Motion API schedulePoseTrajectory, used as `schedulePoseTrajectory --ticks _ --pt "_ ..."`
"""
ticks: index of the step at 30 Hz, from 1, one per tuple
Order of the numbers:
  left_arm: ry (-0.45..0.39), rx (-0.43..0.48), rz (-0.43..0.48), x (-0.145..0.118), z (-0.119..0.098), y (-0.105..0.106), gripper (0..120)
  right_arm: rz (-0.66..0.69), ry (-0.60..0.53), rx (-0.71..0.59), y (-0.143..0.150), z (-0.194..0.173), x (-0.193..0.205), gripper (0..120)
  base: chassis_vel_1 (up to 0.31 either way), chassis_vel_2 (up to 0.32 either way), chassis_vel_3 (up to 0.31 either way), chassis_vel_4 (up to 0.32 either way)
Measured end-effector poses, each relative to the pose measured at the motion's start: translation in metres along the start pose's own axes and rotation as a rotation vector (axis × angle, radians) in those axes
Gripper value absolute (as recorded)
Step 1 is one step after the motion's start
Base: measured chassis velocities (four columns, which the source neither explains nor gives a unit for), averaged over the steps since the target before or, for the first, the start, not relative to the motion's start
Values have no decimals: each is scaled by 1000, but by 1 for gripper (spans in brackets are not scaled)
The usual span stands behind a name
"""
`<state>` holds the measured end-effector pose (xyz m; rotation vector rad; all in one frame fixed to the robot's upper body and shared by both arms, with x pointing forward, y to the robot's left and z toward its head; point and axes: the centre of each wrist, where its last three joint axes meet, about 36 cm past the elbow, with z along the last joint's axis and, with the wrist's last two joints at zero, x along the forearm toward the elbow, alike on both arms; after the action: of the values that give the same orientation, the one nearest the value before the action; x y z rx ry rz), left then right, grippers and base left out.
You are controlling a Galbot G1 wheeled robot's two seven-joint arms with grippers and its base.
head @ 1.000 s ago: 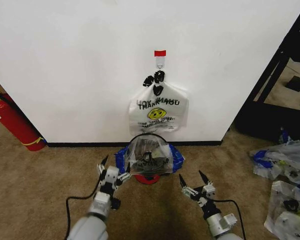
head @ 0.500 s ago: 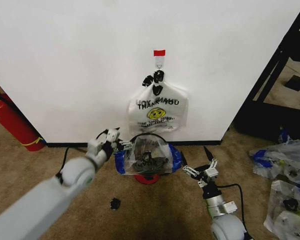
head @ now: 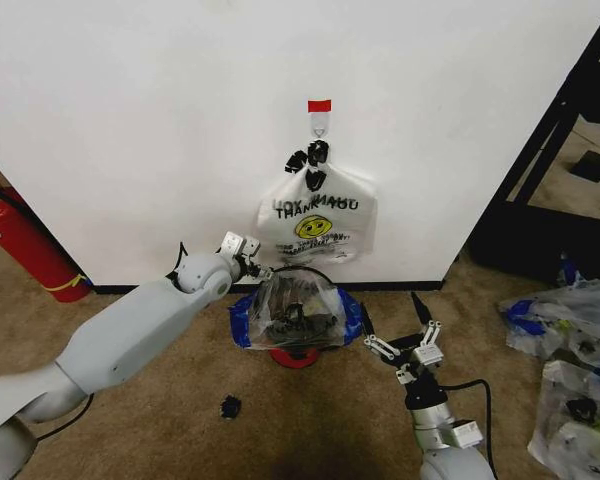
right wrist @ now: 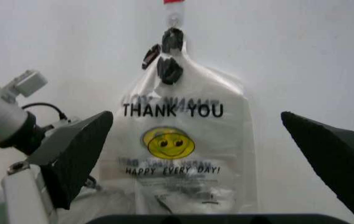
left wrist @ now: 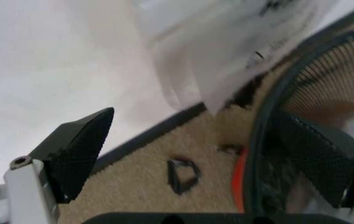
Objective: Pick up the garbage bag from the wall and place it over the trash bin.
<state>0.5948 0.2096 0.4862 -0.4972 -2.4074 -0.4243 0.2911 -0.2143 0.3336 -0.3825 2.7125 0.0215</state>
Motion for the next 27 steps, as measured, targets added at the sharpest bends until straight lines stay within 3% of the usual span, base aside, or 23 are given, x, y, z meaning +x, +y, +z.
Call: schedulePoseTrajectory --ticks 11,21,27 --pt "15 -21 75 -16 -28 -7 98 13 21 0 11 10 3 100 0 0 0 0" --pt "68 -90 69 -40 -22 -20 94 35 26 4 10 12 8 100 0 0 0 0" --pt "91 -108 70 -53 -25 -30 72 41 28 6 11 15 12 100 0 0 0 0"
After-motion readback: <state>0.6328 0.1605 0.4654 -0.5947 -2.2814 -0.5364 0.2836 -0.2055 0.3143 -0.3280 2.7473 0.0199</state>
